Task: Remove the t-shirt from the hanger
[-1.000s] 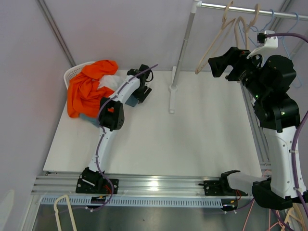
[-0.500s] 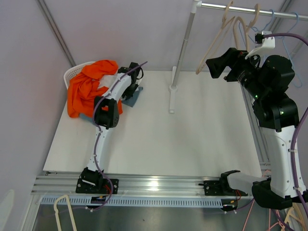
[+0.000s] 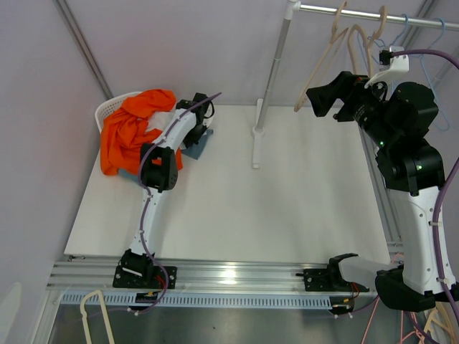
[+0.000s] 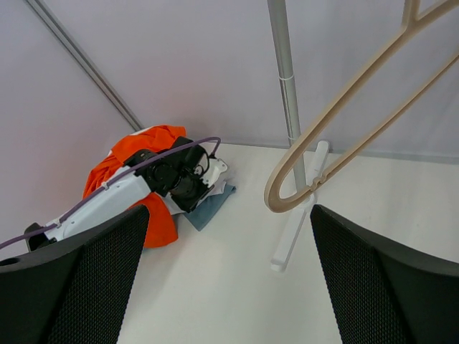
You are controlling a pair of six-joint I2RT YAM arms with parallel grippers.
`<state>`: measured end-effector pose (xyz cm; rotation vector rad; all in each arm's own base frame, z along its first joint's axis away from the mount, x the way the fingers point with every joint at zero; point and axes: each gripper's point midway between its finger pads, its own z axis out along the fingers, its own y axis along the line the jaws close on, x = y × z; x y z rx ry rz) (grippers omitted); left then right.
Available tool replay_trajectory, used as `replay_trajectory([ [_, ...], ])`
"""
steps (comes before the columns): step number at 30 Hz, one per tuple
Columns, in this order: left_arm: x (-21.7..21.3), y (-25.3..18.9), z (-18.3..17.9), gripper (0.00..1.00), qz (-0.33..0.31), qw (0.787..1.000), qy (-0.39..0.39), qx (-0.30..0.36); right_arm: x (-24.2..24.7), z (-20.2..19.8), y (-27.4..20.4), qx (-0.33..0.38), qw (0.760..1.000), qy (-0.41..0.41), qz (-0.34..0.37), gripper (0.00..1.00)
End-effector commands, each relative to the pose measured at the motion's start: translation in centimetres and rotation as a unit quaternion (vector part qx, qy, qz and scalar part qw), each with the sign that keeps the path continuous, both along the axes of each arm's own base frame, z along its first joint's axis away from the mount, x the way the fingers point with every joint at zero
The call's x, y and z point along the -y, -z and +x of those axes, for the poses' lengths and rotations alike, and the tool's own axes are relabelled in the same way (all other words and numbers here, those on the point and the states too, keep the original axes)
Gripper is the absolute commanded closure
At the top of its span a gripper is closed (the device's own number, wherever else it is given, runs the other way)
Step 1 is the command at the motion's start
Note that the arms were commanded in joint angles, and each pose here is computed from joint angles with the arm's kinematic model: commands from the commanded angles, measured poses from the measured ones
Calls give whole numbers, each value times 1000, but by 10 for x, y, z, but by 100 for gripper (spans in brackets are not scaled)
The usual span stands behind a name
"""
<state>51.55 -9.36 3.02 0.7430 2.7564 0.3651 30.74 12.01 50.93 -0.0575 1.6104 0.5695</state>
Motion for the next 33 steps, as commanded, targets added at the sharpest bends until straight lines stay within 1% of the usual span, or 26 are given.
replay_trajectory([
  [1, 1, -8, 4, 99, -4, 1000, 4, 11, -1, -5, -15, 24, 1000, -6, 9, 1],
  [2, -2, -6, 3, 99, 6, 1000, -1, 12, -1, -5, -15, 24, 1000, -7, 9, 0],
  [3, -17, -6, 6, 97, 50, 998, -18, 27, -1, -5, -15, 23, 1000, -8, 11, 0],
  [4, -23, -9, 7, 65, 73, 997, -19, 35, -2, -4, -14, 22, 1000, -10, 11, 1],
  [6, -30, -6, 4, 55, 100, 995, -8, 26, -4, -5, -15, 23, 1000, -13, 14, 0],
  [8, -33, -7, 3, 50, 107, 994, -6, 25, -4, -4, -14, 21, 1000, -14, 13, 1],
  [9, -35, -5, 2, 46, 113, 993, -5, 24, -4, -4, -13, 20, 1000, -15, 13, 1],
  [11, -35, -3, 2, 43, 115, 993, -5, 23, -5, -4, -14, 21, 1000, -17, 14, 1],
  [12, -36, -4, 2, 39, 117, 993, -7, 24, -5, -4, -14, 22, 1000, -17, 13, 1],
  [13, -37, -6, 4, 28, 119, 992, -9, 29, -5, -4, -14, 22, 1000, -17, 13, 1],
  [17, -38, -6, 5, 27, 122, 992, -17, 35, -5, -4, -14, 22, 1000, -18, 13, 1],
  [19, -39, -7, 10, 27, 125, 991, -20, 48, -5, -3, -13, 20, 1000, -18, 11, 0],
  [20, -45, -10, 14, 24, 144, 987, -28, 61, -6, -3, -13, 21, 1000, -19, 12, 1],
  [21, -50, -12, 19, 10, 158, 984, -40, 77, -6, -2, -13, 20, 1000, -20, 11, 1],
  [22, -54, -13, 23, 8, 173, 980, -49, 89, -6, -2, -13, 20, 1000, -20, 11, 1],
  [24, -59, -18, 28, 9, 184, 976, -64, 101, -7, -2, -12, 19, 1000, -20, 12, 1],
  [26, -53, -15, 27, 9, 175, 978, -56, 95, -7, -1, -12, 19, 1000, -21, 11, 1],
  [27, -46, -11, 27, 9, 158, 982, -47, 93, -7, 0, -11, 18, 1000, -21, 13, 0],
  [29, -33, -27, 31, 7, 140, 983, -29, 114, -8, 0, -12, 20, 999, -23, 14, 0],
  [30, -33, -18, 23, 2, 147, 984, -14, 100, -8, 0, -13, 20, 999, -23, 14, 1],
  [31, -31, -27, 35, 0, 142, 981, -17, 133, -8, 0, -13, 20, 999, -24, 14, 0],
  [33, -32, -36, 40, 1, 145, 978, -16, 151, -9, 0, -13, 19, 999, -27, 15, 0],
])
